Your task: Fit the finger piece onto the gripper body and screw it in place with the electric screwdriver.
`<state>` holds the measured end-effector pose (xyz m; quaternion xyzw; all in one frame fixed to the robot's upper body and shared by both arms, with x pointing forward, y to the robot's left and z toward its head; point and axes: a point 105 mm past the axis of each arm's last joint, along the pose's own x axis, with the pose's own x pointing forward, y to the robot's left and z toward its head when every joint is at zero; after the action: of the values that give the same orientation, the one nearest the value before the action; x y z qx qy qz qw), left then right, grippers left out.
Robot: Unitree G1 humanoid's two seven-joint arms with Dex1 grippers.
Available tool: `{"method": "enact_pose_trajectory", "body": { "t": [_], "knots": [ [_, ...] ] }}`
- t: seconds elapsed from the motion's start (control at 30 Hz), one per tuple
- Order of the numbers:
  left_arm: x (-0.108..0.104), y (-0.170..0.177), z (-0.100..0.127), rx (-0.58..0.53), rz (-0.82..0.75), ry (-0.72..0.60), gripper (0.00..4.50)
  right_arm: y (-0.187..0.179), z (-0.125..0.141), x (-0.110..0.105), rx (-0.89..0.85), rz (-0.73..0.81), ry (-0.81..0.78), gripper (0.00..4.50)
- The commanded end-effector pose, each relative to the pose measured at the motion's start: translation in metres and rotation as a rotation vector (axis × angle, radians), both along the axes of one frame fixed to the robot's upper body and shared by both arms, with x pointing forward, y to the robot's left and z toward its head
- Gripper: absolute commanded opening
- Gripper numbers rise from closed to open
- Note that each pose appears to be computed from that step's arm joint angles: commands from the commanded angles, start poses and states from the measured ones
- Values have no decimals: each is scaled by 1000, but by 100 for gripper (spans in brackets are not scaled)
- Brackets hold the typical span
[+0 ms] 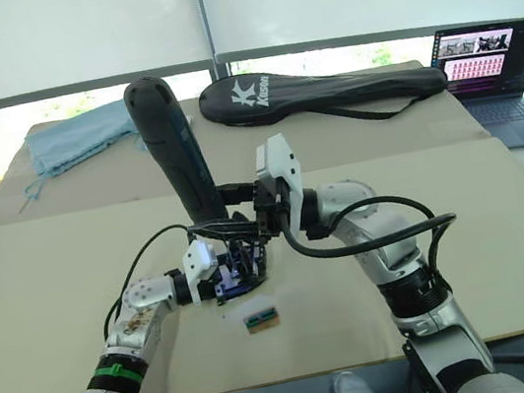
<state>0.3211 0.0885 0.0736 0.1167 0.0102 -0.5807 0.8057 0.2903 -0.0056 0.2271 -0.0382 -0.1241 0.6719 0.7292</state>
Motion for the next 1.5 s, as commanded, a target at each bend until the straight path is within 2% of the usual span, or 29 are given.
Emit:
{"method": "enact_pose_trajectory", "body": {
  "t": [0.03, 0.23, 0.63, 1.03, 1.27, 1.33, 1.4, 1.43, 1.5],
  "knots": [
    [-4, -2, -4, 0, -15, 27, 247, 1, -36, 7, -114, -22, 101, 192],
    [-5, -1, -6, 4, -14, 33, 247, 0, -24, 6, -74, -9, 68, 192],
    [-7, 1, -14, 12, 6, 47, 247, -4, 47, -12, 82, 121, -84, 192],
    [-7, 2, -18, 19, 16, 71, 247, -14, 72, -20, 157, 171, -155, 192],
    [-7, 4, -19, 27, 17, 68, 247, -16, 73, -21, 168, 176, -164, 192],
    [-7, 4, -19, 27, 18, 70, 348, -16, 74, -23, 182, 185, -171, 192],
    [-6, 5, -20, 16, 31, 81, 421, -16, 77, -24, 207, 192, -176, 192],
    [-5, 6, -20, 17, 39, 79, 445, -16, 78, -25, 217, 195, -180, 192],
    [-4, 9, -20, 18, 54, 77, 445, -16, 80, -26, 228, 200, -188, 192]
  ]
}}
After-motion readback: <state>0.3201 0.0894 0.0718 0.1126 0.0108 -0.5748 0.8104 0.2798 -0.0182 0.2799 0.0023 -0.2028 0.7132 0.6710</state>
